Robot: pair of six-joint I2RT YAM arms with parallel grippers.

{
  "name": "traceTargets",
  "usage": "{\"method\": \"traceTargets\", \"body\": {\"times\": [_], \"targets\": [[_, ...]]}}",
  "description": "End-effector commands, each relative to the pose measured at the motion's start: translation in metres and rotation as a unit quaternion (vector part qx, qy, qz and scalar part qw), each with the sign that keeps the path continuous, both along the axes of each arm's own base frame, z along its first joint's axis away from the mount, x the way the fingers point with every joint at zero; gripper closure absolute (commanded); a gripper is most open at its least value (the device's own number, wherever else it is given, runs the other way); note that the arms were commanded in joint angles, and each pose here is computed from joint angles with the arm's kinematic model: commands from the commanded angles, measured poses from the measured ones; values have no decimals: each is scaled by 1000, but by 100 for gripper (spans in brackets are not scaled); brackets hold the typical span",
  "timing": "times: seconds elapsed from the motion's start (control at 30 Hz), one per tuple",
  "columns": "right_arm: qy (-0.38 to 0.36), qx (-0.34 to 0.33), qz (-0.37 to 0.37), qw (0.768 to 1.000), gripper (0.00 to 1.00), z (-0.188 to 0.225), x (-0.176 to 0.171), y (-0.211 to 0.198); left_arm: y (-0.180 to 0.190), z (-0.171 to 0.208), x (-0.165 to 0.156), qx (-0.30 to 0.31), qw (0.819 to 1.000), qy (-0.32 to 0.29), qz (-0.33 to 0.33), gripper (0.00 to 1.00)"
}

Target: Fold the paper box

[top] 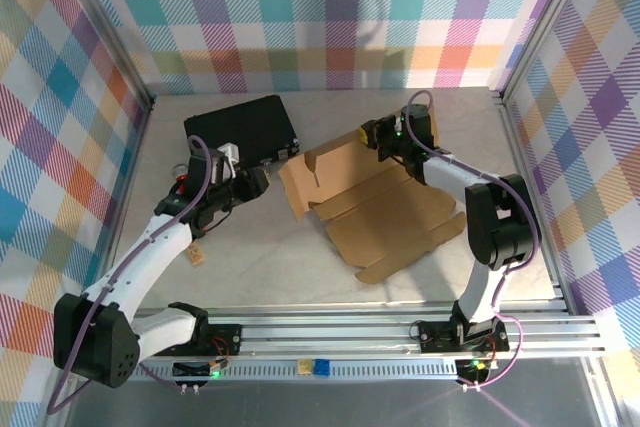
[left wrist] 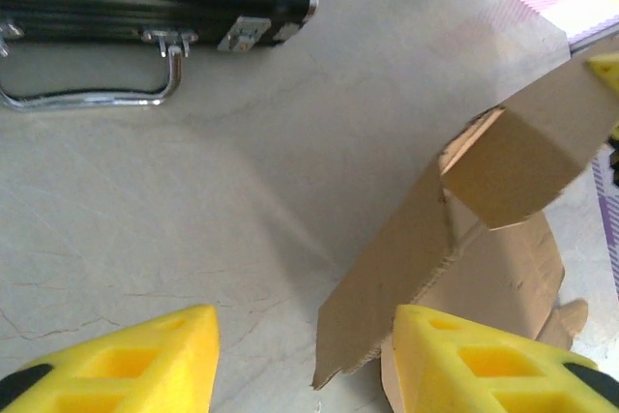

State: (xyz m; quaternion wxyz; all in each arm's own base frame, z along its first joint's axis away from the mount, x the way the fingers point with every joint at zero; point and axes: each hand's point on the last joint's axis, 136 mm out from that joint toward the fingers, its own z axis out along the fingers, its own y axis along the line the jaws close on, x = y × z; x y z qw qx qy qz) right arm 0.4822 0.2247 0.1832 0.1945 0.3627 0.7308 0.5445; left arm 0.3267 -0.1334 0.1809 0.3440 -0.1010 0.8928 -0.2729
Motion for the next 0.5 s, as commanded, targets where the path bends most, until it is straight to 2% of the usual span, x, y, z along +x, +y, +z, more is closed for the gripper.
{"method": "traceTargets", "body": {"times": [0.0,0.3,0.47], "targets": [[-71,23,40,996,100,26,5,8,-5,-7,7,-6,1000,-12,-24,53],[-109,55,87,989,100,24,6,17,-22,-24,32,-16,998,-17,-65,58],[-110,56,103,987,100,13,2,18,-27,-28,34,-22,996,-18,-79,59]]}}
